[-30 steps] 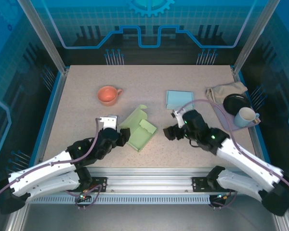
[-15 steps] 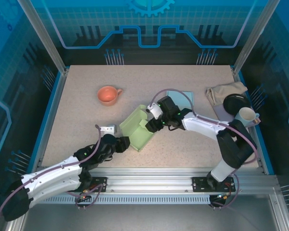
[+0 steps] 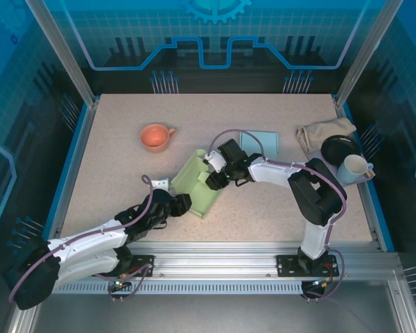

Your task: Fold the paper box

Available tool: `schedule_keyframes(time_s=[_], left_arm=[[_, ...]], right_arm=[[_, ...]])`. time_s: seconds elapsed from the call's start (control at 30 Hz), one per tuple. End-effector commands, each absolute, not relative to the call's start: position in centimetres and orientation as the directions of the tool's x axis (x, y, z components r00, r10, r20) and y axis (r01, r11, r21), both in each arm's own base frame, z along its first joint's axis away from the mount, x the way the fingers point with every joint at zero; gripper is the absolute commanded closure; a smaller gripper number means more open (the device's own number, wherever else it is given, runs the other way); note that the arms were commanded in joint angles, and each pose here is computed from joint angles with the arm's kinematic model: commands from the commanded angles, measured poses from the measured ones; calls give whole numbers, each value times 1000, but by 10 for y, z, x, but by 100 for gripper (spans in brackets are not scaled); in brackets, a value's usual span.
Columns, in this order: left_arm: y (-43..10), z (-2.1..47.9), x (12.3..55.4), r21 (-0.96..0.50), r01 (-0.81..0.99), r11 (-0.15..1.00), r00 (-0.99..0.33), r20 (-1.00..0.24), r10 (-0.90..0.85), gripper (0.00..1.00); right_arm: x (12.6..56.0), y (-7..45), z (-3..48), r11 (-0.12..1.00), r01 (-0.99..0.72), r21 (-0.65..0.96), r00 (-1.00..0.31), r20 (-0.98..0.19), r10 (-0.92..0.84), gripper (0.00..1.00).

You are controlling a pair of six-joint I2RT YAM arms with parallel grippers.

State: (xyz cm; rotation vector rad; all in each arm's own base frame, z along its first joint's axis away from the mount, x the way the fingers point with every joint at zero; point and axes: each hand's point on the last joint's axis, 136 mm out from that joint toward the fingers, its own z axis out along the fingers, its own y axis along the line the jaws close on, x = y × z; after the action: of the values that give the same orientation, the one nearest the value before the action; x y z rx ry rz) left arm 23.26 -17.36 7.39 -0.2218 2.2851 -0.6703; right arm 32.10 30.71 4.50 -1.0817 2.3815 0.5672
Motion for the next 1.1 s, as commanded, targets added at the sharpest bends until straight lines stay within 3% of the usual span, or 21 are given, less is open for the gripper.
schedule_keyframes(time_s=[0.0, 0.23, 0.4, 0.5, 0.63, 0.83, 1.07], left_arm=[[-171, 71, 234, -544, 17, 839, -707, -600, -374, 39], [-167, 68, 236, -532, -2, 847, -700, -604, -381, 40], [-161, 62, 235, -525, -32, 850, -696, -599, -396, 40], [-158, 62, 235, -522, -49, 852, -687, -601, -408, 40], [-156, 65, 235, -523, -52, 850, -680, -605, -414, 40], [-152, 68, 234, -515, -54, 855, -675, -612, -412, 40], [-152, 70, 235, -515, -54, 855, -670, -616, -414, 40]], right_arm=[[327, 304, 34, 603, -781, 164, -581, -546, -604, 68], [323, 294, 14, 631, -771, 90, -569, -542, -618, 78], [319, 279, 2, 651, -748, -130, -499, -537, -680, 87], [323, 263, 3, 677, -659, -328, -448, -553, -703, 92], [328, 254, 10, 708, -547, -447, -432, -574, -696, 95], [319, 268, 7, 712, -597, -369, -416, -617, -668, 92], [302, 284, 10, 707, -675, -211, -460, -629, -626, 71]])
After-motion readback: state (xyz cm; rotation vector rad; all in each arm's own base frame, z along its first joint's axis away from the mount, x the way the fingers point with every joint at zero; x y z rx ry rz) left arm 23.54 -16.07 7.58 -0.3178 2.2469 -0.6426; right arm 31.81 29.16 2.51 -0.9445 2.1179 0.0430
